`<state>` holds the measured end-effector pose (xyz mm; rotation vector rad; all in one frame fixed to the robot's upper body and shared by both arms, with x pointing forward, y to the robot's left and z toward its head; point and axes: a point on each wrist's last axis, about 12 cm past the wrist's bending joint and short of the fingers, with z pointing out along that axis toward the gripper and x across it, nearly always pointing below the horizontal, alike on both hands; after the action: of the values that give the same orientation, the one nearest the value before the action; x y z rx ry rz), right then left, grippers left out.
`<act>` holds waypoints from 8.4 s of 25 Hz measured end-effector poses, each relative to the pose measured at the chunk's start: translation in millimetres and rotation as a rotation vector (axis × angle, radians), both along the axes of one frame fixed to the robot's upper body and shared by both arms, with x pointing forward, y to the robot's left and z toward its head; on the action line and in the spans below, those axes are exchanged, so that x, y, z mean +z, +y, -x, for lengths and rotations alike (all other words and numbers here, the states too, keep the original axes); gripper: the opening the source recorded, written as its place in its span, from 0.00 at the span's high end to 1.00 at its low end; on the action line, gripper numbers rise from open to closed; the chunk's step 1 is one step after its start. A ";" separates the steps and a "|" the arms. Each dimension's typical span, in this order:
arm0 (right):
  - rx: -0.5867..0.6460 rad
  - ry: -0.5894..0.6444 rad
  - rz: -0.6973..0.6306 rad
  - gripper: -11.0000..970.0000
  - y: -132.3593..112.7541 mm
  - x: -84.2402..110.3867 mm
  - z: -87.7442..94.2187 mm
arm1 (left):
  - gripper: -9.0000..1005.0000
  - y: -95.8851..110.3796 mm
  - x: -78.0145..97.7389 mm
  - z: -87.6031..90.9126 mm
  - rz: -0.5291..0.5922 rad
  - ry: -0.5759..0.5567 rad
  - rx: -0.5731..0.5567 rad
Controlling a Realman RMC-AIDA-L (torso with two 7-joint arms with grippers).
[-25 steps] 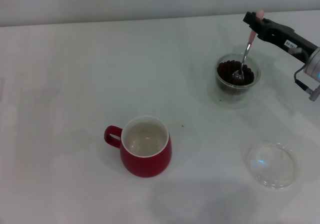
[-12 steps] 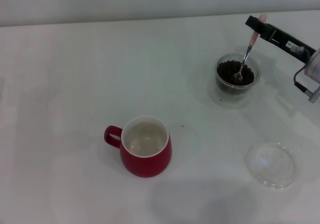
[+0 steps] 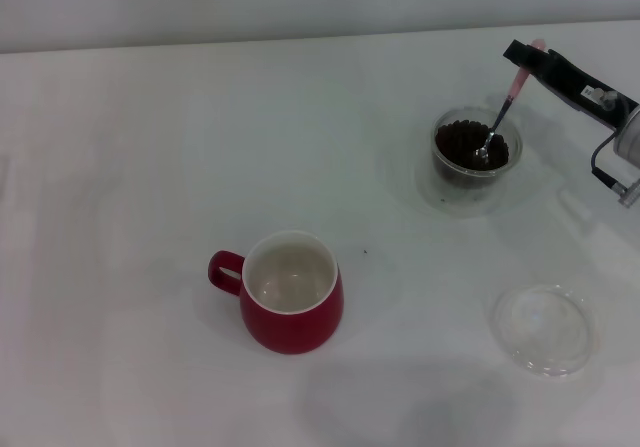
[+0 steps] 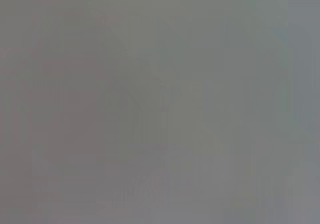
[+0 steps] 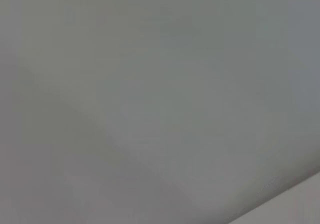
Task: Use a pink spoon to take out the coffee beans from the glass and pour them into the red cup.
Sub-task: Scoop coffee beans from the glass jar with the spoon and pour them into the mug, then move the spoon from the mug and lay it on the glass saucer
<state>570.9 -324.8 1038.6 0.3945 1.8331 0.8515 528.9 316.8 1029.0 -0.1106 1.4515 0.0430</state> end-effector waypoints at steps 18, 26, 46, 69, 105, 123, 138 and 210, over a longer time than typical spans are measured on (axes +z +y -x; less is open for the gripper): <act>-0.102 0.033 -0.193 0.84 -8.3 -1.2 5.0 | 0.20 5.9 -4.2 7.2 0.011 0.012 0.035; -0.122 0.051 -0.276 0.84 -9.9 -0.3 6.1 | 0.20 7.2 -4.3 7.7 0.011 0.012 0.038; -0.035 0.075 -0.332 0.84 10.2 7.8 -5.1 | 0.20 5.5 -6.5 10.5 0.020 0.018 0.039; 0.299 0.100 -0.298 0.84 79.1 34.0 -17.9 | 0.20 4.1 -5.6 8.9 0.021 0.015 0.035; 0.583 0.093 -0.151 0.84 142.5 35.9 -6.3 | 0.20 -4.1 4.7 -7.5 0.010 -0.017 -0.001; 0.728 -0.185 0.011 0.84 143.8 40.7 9.5 | 0.20 -4.3 3.5 -8.7 0.013 -0.003 0.000; 0.834 -0.493 0.138 0.84 146.9 52.0 23.9 | 0.20 -2.7 1.6 -6.6 0.016 0.006 0.007; 0.747 0.069 0.262 0.83 -20.2 14.3 47.7 | 0.20 5.8 7.7 -13.8 0.032 -0.016 0.068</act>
<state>523.2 -345.0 1052.9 -0.4680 2.1477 1.0694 542.7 322.6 1036.7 -0.1862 1.4329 0.0740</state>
